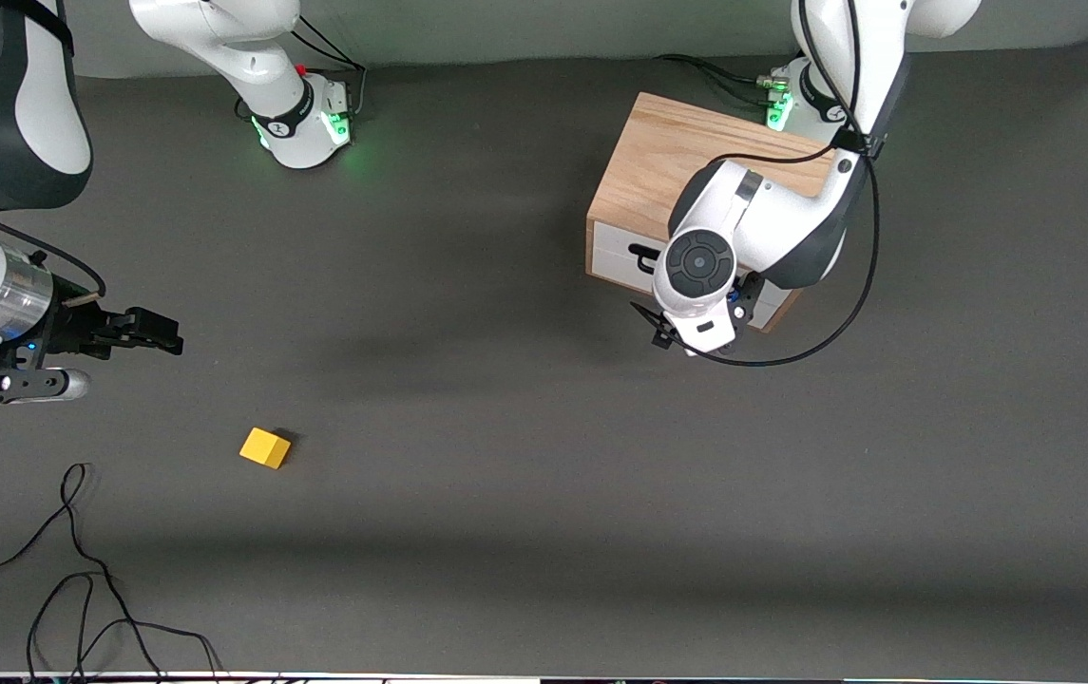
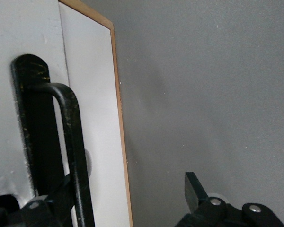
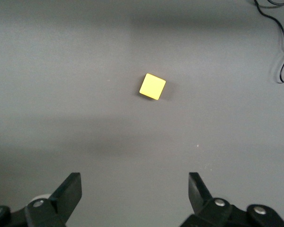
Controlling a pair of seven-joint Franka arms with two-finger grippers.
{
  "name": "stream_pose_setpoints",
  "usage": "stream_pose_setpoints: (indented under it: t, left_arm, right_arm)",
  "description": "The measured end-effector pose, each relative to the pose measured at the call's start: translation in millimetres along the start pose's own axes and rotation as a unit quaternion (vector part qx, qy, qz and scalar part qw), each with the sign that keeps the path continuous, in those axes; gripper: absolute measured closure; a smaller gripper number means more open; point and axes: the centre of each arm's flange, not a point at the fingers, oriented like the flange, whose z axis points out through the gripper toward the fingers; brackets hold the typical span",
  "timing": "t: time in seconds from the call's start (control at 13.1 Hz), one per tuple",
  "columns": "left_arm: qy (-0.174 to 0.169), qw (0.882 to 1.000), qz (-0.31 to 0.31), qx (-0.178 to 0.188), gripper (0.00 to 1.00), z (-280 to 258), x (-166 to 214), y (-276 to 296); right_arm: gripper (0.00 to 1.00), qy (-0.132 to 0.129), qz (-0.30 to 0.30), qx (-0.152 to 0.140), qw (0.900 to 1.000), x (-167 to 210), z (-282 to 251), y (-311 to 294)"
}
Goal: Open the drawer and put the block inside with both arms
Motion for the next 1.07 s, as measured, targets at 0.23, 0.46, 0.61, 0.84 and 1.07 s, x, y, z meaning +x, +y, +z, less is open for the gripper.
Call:
stream_pose_setpoints:
  t: [0.23,0.46,0.61,0.84,1.07]
  left_arm:
    - [-0.002,1.000,0.000,-0.012,0.00,-5,-1,9]
    - [-0.001,1.000,0.000,-0.021,0.00,-9,-1,22]
    - [0.001,1.000,0.001,-0.029,0.00,-12,-1,34]
    - [0.001,0.999,0.000,-0.052,0.00,-25,-1,57]
    - [-0.002,0.997,-0.004,-0.075,0.00,-39,3,78]
  right_arm:
    - [0.00,0.004,0.000,0.000,1.000,1,0,0]
    - [0.00,0.000,-0.001,0.000,1.000,1,5,-1]
    - [0.00,0.003,0.001,0.000,1.000,2,6,1]
    - [0.00,0.009,0.003,0.000,1.000,4,8,3]
    - [0.00,0.011,0.003,0.000,1.000,6,17,3]
